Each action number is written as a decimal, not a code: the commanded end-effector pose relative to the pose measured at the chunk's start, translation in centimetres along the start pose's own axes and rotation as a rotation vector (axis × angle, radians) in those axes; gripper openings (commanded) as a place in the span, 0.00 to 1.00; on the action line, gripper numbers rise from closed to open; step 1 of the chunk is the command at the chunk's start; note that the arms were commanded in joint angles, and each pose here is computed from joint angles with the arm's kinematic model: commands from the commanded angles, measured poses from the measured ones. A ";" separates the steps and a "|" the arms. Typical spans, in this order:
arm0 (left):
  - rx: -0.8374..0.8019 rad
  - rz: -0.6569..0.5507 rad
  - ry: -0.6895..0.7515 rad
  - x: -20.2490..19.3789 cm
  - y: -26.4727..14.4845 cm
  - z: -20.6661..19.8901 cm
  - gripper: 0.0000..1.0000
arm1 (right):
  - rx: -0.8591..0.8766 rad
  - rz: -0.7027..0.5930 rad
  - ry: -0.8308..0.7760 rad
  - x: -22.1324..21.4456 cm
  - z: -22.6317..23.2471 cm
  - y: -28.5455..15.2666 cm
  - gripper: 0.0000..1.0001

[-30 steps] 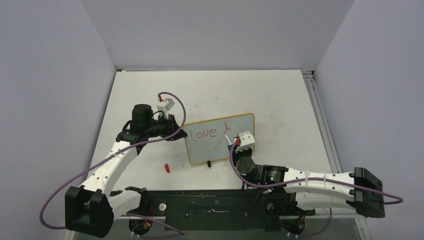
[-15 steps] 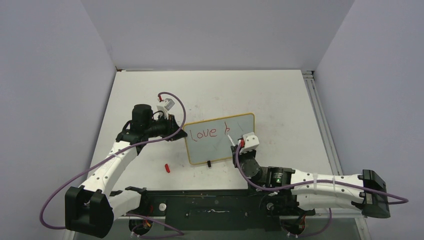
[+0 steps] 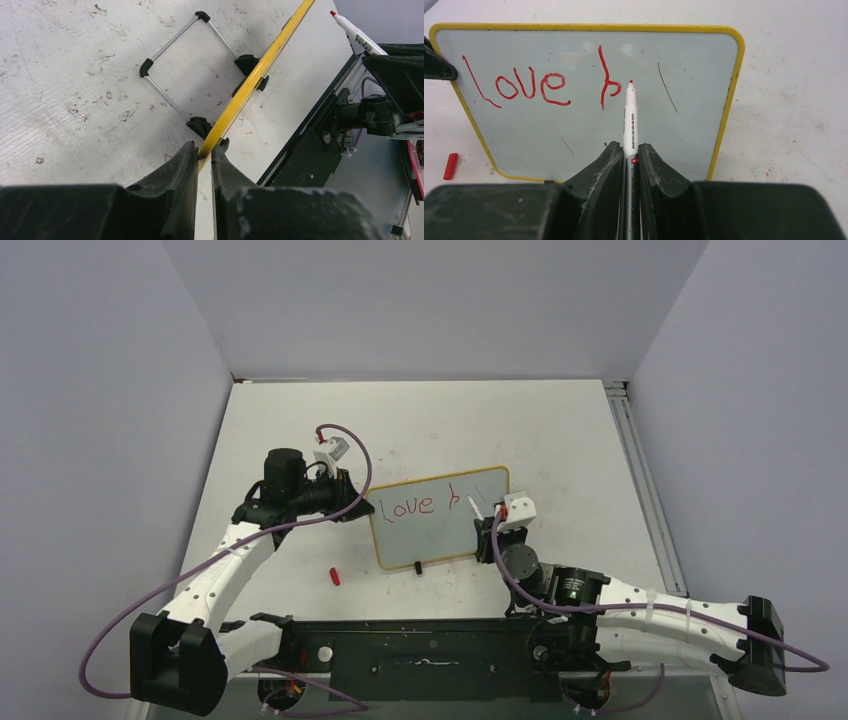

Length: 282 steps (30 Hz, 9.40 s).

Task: Write a sentence on the whiteboard

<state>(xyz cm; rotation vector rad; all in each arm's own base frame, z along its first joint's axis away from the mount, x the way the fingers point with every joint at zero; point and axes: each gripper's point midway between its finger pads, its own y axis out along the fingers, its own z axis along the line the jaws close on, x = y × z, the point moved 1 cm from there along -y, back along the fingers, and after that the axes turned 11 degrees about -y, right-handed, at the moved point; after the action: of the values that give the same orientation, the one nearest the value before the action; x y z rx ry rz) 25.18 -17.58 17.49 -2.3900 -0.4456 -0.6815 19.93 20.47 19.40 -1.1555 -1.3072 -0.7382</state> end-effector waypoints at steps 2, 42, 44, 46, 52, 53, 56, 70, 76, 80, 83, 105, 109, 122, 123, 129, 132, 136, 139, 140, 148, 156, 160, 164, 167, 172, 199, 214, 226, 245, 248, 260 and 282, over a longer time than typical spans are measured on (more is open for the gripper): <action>0.009 -0.042 0.031 1.3 -0.5 -0.6 0.11 | 0.017 -0.030 0.018 1.2 -0.2 -0.2 0.05; 0.003 -0.038 0.032 1.2 -0.5 -0.6 0.10 | -0.002 0.036 0.044 -2.3 -0.1 1.9 0.05; 0.004 -0.038 0.031 1.2 -0.5 -0.6 0.10 | -0.004 0.048 0.046 -2.8 -0.2 1.8 0.05; 0.001 -0.038 0.031 1.2 -0.5 -0.7 0.10 | 0.000 0.053 0.055 -3.1 -0.1 1.7 0.05; 0.002 -0.040 0.032 1.2 -0.5 -0.7 0.10 | 0.013 0.040 0.062 -2.6 0.0 1.4 0.05; 0.002 -0.038 0.032 1.2 -0.5 -0.7 0.10 | 0.016 0.032 0.063 -2.3 0.0 1.3 0.05; 0.003 -0.039 0.032 1.2 -0.5 -0.6 0.10 | 0.024 0.007 0.065 -1.4 0.3 0.7 0.05; 0.003 -0.040 0.032 1.2 -0.5 -0.7 0.10 | -0.024 -0.081 0.033 2.5 0.3 0.8 0.05; 0.003 -0.040 0.031 1.2 -0.5 -0.7 0.10 | -0.019 -0.092 0.022 2.9 0.3 1.3 0.05; 0.002 -0.041 0.033 1.2 -0.5 -0.7 0.10 | -0.014 -0.087 0.011 2.7 0.5 1.8 0.05; 0.003 -0.039 0.032 1.2 -0.5 -0.6 0.10 | -0.008 -0.093 0.014 2.7 0.6 2.0 0.05; 0.002 -0.040 0.032 1.2 -0.5 -0.7 0.10 | -0.025 -0.094 0.008 2.6 0.5 2.9 0.05; 0.001 -0.040 0.033 1.2 -0.5 -0.7 0.10 | -0.021 -0.089 0.008 2.5 0.4 3.0 0.05; 0.000 -0.043 0.035 1.2 -0.6 -0.8 0.10 | -0.007 -0.094 0.031 3.2 -0.6 1.4 0.05; -0.001 -0.043 0.035 1.2 -0.6 -0.8 0.10 | -0.009 -0.088 0.032 3.0 -0.7 1.2 0.05; 0.004 -0.043 0.032 1.2 -0.6 -0.7 0.10 | -0.016 -0.050 0.044 1.3 -1.2 0.8 0.05; 0.004 -0.042 0.032 1.2 -0.5 -0.7 0.10 | -0.014 -0.046 0.041 1.0 -1.2 0.8 0.05; 0.006 -0.041 0.030 1.2 -0.5 -0.6 0.10 | -0.011 -0.042 0.031 0.7 -1.0 1.0 0.05; 0.006 -0.039 0.029 1.1 -0.5 -0.6 0.10 | -0.010 -0.037 0.022 0.6 -0.8 1.3 0.05; 0.007 -0.039 0.029 1.1 -0.5 -0.6 0.10 | -0.011 -0.037 0.021 0.5 -0.8 1.4 0.05; 0.007 -0.041 0.030 1.2 -0.5 -0.6 0.10 | -0.016 -0.034 0.013 0.3 -0.8 1.9 0.05; 0.006 -0.041 0.030 1.2 -0.5 -0.6 0.10 | -0.027 -0.022 0.000 -0.3 -0.9 2.3 0.05; 0.004 -0.040 0.031 1.1 -0.5 -0.7 0.10 | -0.025 -0.016 0.006 -0.5 -0.9 2.2 0.05; 0.001 -0.039 0.031 1.2 -0.5 -0.7 0.10 | -0.023 0.005 0.014 -1.3 -0.9 2.1 0.05; 0.001 -0.042 0.033 1.2 -0.6 -0.7 0.10 | -0.025 0.021 0.025 -2.0 -1.0 2.0 0.05; -0.003 -0.042 0.033 1.2 -0.6 -0.8 0.10 | -0.025 0.038 0.045 -2.8 -1.2 1.6 0.05; -0.002 -0.044 0.032 1.3 -0.6 -0.8 0.10 | -0.014 -0.005 0.040 -0.6 -0.9 1.8 0.05; 0.003 -0.044 0.030 1.3 -0.5 -0.7 0.10 | 0.008 -0.037 0.052 1.1 -1.3 0.5 0.05; 0.004 -0.043 0.030 1.1 -0.6 -0.7 0.10 | 0.010 -0.054 0.043 1.3 -1.1 0.9 0.05; -0.002 -0.043 0.033 1.2 -0.6 -0.8 0.10 | -0.019 -0.050 0.012 1.0 -1.1 2.3 0.05; -0.002 -0.043 0.034 1.2 -0.6 -0.8 0.10 | -0.022 -0.048 0.007 0.9 -1.1 2.4 0.05; -0.005 -0.045 0.037 1.2 -0.6 -0.9 0.10 | -0.044 -0.062 0.016 1.4 -1.6 2.6 0.05; -0.005 -0.046 0.036 1.2 -0.7 -0.9 0.10 | -0.077 -0.002 0.033 -1.2 -2.6 1.9 0.05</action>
<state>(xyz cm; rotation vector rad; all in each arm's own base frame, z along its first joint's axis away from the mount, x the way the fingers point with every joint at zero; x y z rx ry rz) 25.16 -17.42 17.48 -2.3780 -0.4547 -0.6779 22.21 18.99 18.20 -1.1907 -1.2905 -0.7788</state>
